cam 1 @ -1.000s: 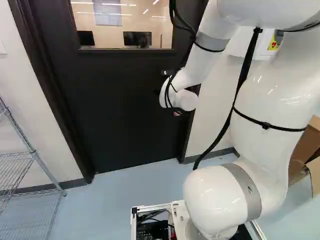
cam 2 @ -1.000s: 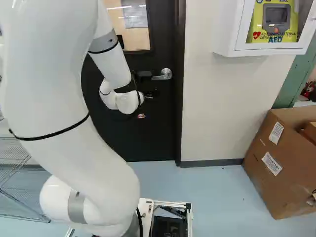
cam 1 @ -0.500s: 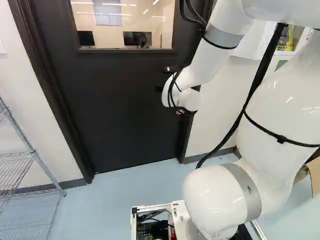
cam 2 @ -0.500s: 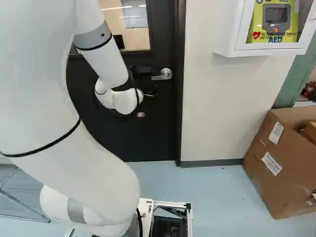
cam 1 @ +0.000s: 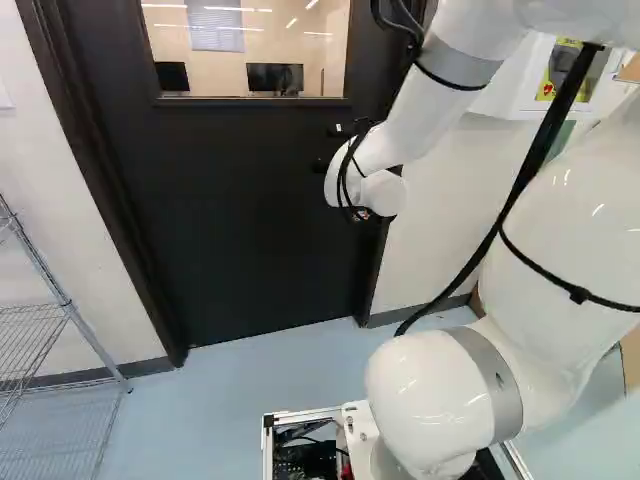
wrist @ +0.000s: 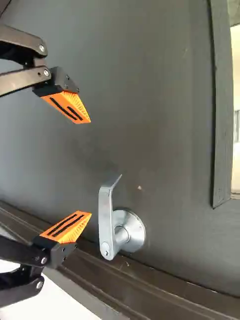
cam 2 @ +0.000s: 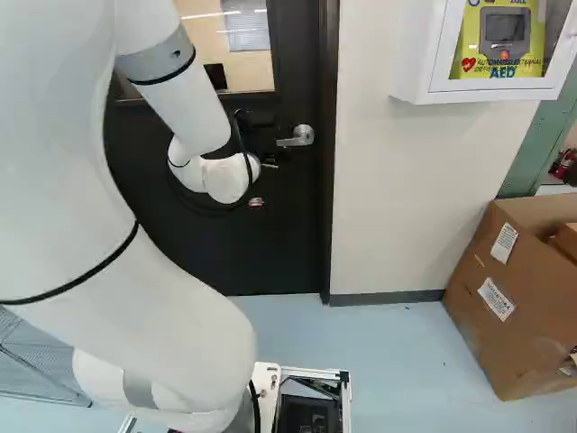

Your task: Open the door and move inside

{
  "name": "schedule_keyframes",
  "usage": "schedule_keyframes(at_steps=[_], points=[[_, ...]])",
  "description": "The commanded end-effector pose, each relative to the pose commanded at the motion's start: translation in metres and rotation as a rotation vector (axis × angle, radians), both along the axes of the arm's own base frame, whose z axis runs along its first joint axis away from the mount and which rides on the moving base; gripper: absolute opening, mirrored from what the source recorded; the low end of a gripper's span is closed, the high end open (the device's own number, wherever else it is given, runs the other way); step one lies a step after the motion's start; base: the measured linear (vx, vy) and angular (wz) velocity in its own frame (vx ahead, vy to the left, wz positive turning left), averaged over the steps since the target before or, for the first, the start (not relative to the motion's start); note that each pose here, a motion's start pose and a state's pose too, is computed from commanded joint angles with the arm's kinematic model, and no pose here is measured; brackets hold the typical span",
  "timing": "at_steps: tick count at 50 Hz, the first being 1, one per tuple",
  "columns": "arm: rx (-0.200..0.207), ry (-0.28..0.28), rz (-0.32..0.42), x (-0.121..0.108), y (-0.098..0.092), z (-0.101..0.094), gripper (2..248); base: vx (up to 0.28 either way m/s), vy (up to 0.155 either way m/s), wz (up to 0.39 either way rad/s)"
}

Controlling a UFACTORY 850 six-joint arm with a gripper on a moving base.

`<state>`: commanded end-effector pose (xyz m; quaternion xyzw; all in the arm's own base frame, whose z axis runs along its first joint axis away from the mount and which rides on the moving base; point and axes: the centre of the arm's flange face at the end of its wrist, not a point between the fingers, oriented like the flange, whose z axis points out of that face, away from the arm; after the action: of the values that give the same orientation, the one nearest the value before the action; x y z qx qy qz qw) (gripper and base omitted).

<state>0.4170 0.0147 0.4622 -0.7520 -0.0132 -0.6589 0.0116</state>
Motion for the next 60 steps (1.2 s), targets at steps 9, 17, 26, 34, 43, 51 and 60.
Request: schedule_keyframes(at_steps=[9,17,26,34,43,51,60], points=[[0.001,-0.022,0.0,0.0,0.0,0.009,247,0.0,0.0,0.0],[0.001,-0.041,0.0,-0.001,0.0,0.017,247,0.0,0.0,0.0],[0.002,-0.062,0.0,0.0,0.0,0.027,247,0.0,0.0,0.0],[0.003,-0.08,-0.004,0.005,-0.001,0.035,247,0.0,0.0,0.0],[0.003,-0.099,-0.009,0.013,-0.003,0.044,247,0.0,0.0,0.0],[0.003,-0.102,-0.015,0.021,-0.006,0.046,247,0.0,0.0,0.0],[0.002,-0.102,-0.024,0.033,-0.01,0.047,247,0.0,0.0,0.0]])
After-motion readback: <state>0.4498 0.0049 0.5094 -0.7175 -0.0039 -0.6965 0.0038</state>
